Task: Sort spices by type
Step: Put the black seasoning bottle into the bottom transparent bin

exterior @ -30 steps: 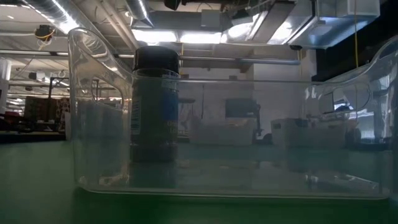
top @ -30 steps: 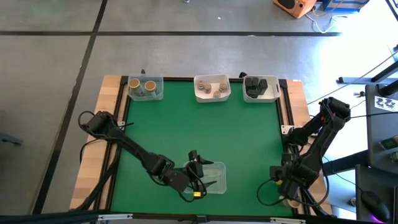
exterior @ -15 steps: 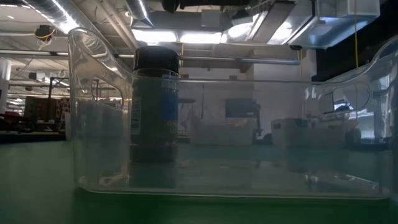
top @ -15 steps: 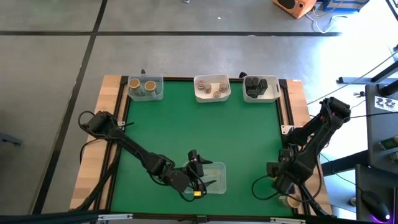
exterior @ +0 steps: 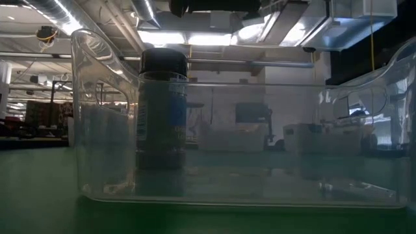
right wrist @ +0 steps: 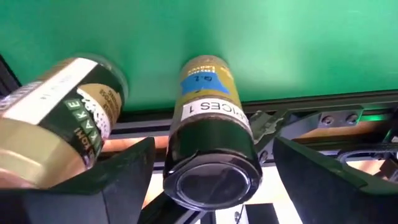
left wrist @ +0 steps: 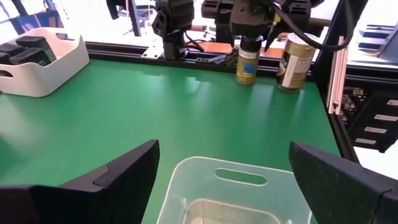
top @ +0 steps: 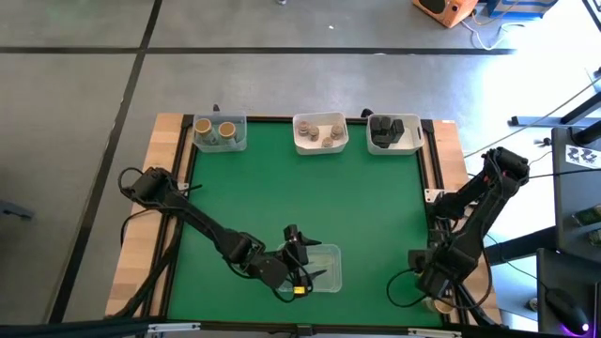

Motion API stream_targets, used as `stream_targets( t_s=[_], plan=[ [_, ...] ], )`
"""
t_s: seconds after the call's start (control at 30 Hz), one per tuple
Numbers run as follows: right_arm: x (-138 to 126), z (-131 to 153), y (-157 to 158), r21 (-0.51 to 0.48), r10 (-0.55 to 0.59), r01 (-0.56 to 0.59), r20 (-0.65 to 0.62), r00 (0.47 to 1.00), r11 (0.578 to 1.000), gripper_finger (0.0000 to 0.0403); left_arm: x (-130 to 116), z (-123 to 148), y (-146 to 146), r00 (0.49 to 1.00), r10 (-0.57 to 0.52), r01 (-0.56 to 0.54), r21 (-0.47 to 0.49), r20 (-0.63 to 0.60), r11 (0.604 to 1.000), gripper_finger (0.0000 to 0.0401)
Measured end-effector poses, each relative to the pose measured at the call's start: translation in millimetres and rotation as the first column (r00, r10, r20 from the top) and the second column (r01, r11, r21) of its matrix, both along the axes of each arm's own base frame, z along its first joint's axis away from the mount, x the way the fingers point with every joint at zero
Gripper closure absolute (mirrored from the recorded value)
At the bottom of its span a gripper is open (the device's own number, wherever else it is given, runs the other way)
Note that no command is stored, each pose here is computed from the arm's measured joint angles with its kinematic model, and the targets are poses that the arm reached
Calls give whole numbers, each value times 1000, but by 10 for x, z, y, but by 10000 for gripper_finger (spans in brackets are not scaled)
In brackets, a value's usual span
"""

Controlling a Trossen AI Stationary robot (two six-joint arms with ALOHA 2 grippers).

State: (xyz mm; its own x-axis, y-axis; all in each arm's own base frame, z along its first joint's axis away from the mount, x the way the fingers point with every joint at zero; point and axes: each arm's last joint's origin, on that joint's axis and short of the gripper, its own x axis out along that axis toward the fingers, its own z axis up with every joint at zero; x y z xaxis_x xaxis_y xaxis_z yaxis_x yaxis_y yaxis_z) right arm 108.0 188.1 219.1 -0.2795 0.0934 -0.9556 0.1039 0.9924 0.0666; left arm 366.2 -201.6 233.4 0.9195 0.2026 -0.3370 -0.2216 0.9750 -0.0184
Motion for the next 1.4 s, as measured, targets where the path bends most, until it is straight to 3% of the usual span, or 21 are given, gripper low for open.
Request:
stream_targets(
  t_s=[0.2, 0.47, 0.67, 0.87, 1.13, 1.4],
  plan=[
    [-11, -37, 31, -46, 2, -1, 36, 999, 999, 96, -2, 0, -3, 1000, -1, 1, 1, 0, 1000, 62],
    [5, -42, 25, -57, 35, -32, 61, 997, 998, 208, -30, -22, -28, 1000, -9, 9, 15, -25, 1000, 62],
    [22, -30, 16, -70, 74, -67, 104, 992, 995, 244, -66, 19, -69, 999, -30, 30, 27, -17, 999, 62],
    [215, 153, -67, -129, 109, -86, 192, 975, 988, 290, -107, 76, -32, 998, -34, 37, 61, -44, 997, 62],
    [509, 362, -259, -231, 209, -141, 304, 930, 963, 396, -182, 214, 47, 998, -27, 32, 72, -62, 997, 62],
    [641, 362, -400, -242, 203, -132, 299, 932, 961, 363, -184, 153, 115, 993, -1, 11, 84, -118, 996, 62]
  ],
)
